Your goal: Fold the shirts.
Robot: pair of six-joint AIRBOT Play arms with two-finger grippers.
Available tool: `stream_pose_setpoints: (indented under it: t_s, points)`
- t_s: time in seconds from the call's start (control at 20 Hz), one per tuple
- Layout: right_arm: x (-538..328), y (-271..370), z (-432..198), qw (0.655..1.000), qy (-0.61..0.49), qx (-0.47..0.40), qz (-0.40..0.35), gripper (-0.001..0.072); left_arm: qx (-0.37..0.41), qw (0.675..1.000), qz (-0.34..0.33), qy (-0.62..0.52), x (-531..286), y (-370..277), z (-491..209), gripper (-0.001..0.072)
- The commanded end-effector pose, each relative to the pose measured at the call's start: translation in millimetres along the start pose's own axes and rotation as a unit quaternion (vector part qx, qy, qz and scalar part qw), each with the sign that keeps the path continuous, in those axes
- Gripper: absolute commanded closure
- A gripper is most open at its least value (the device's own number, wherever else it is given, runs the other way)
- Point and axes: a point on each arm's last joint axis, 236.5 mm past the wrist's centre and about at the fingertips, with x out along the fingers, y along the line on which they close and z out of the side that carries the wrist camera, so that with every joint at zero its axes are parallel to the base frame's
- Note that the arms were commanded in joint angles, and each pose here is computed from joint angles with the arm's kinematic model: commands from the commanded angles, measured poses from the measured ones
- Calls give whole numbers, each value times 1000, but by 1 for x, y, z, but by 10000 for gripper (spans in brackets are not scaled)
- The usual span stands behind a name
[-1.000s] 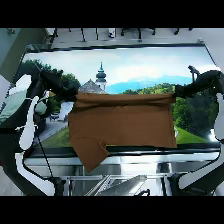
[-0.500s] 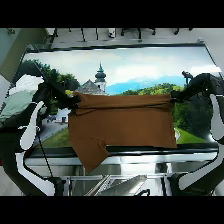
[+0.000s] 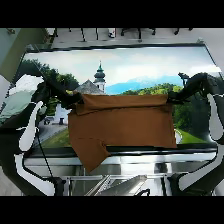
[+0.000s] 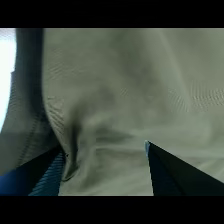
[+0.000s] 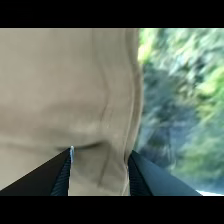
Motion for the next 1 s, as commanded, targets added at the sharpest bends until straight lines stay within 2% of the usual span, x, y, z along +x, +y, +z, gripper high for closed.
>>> stream_pose_setpoints:
  t_s: [0.0, 0.1, 0.25, 0.45, 0.55, 0.7, 0.95]
  points:
    - [-26, 0, -13, 1000, 18, 11, 8, 306, 1, 1000, -18, 3, -42, -7, -5, 148]
    - [-68, -12, -15, 1000, -15, 16, 2, 305, 0, 1000, -12, 6, -96, 2, -13, 149]
    - [-116, -30, -45, 997, -54, 42, 19, 305, -38, 998, 51, -1, -147, 44, -55, 150]
    - [-99, -41, -105, 984, -95, 111, 104, 305, -79, 994, 53, 62, -101, 72, -183, 149]
    - [-80, -47, -117, 970, -114, 162, 141, 305, -118, 988, 5, 101, -66, 65, -246, 149]
    - [-61, -46, -131, 965, -87, 185, 163, 306, -158, 978, -76, 109, -32, 49, -297, 148]
    - [-58, -42, -134, 966, -76, 179, 170, 306, -192, 976, -85, 50, -7, 60, -306, 149]
